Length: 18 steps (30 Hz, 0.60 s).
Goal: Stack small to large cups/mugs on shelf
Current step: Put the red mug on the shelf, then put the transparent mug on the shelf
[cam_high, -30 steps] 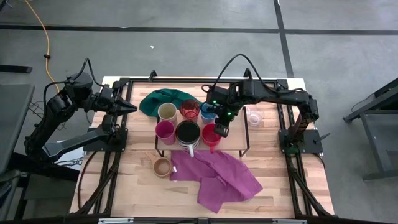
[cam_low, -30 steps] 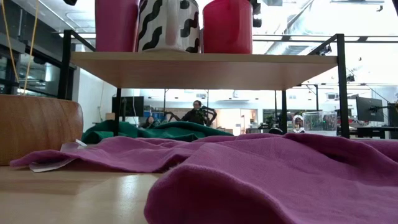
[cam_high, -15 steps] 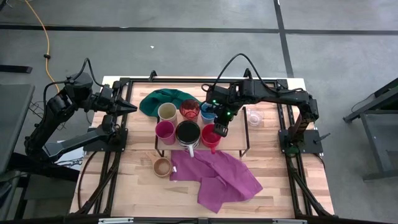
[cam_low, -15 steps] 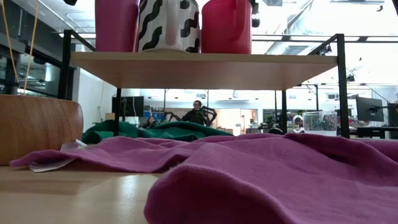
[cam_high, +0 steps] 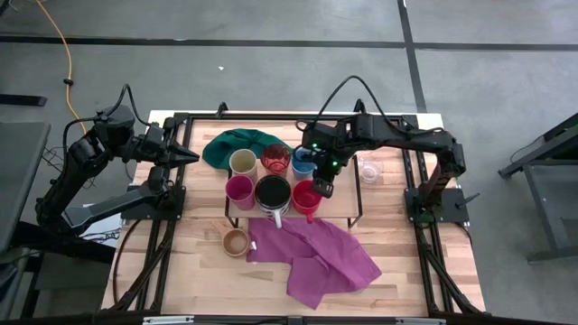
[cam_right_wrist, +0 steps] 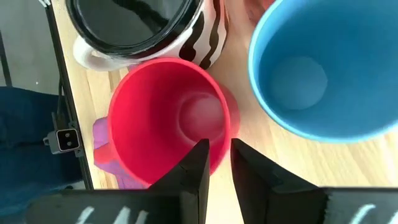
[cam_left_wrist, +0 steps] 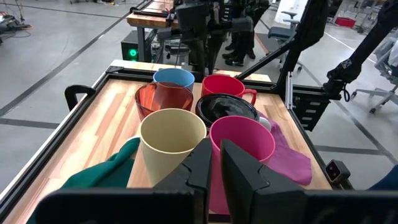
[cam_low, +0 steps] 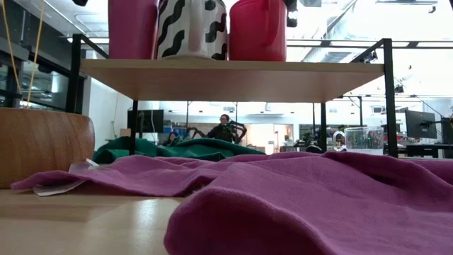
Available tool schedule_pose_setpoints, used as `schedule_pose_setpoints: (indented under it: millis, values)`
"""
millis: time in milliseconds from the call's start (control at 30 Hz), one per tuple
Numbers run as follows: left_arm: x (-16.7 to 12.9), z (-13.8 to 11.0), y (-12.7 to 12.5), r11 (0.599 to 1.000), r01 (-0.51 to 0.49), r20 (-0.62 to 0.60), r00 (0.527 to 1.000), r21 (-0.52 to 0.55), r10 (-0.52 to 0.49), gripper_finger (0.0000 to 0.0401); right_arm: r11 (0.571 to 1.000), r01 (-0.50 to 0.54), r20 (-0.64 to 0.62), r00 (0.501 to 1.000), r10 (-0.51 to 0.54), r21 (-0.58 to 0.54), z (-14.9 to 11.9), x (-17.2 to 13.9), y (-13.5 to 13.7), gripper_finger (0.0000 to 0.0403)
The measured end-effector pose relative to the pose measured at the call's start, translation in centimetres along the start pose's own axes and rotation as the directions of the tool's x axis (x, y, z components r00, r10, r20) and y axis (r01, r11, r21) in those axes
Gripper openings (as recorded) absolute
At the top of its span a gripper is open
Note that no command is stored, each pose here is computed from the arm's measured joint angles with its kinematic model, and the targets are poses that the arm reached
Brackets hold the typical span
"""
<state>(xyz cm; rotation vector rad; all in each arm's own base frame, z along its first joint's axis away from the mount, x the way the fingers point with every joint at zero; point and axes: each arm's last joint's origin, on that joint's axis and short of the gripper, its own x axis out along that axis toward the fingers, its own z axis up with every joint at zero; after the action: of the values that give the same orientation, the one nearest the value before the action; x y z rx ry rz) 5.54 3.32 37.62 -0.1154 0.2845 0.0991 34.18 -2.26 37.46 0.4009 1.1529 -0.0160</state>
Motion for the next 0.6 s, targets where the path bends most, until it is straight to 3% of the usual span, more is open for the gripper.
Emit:
schedule_pose_setpoints:
  millis: [167, 300, 400, 500, 600]
  values:
    - [0.0, 0.1, 0.0, 1.000, -0.001, 0.004, 1.000, 0.007, 0.001, 0.0024, 1.000, 0.014, 0.082, 0.997, -0.014, -0.005, -0.7, -2.8, -0.3, 0.0057]
    - [0.0, 0.4, 0.1, 0.999, -0.007, 0.037, 0.999, 0.038, 0.006, 0.0024, 0.998, 0.039, 0.303, 0.953, -0.025, -0.039, -1.6, -7.2, -0.1, 0.0057]
    - [-0.1, 1.1, 0.1, 0.997, -0.018, 0.089, 0.996, 0.073, 0.011, 0.0024, 0.995, 0.067, 0.541, 0.841, -0.013, -0.080, -2.6, -11.7, 0.5, 0.0057]
    - [-0.2, 2.0, 0.2, 0.994, -0.033, 0.168, 0.986, 0.108, 0.014, 0.0024, 0.987, 0.104, 0.747, 0.665, 0.022, -0.121, -4.3, -16.6, 1.1, 0.0057]
    - [-0.4, 3.2, 0.1, 0.988, -0.051, 0.267, 0.964, 0.145, 0.010, 0.0024, 0.979, 0.126, 0.875, 0.477, 0.082, -0.160, -6.5, -20.8, 1.7, 0.0057]
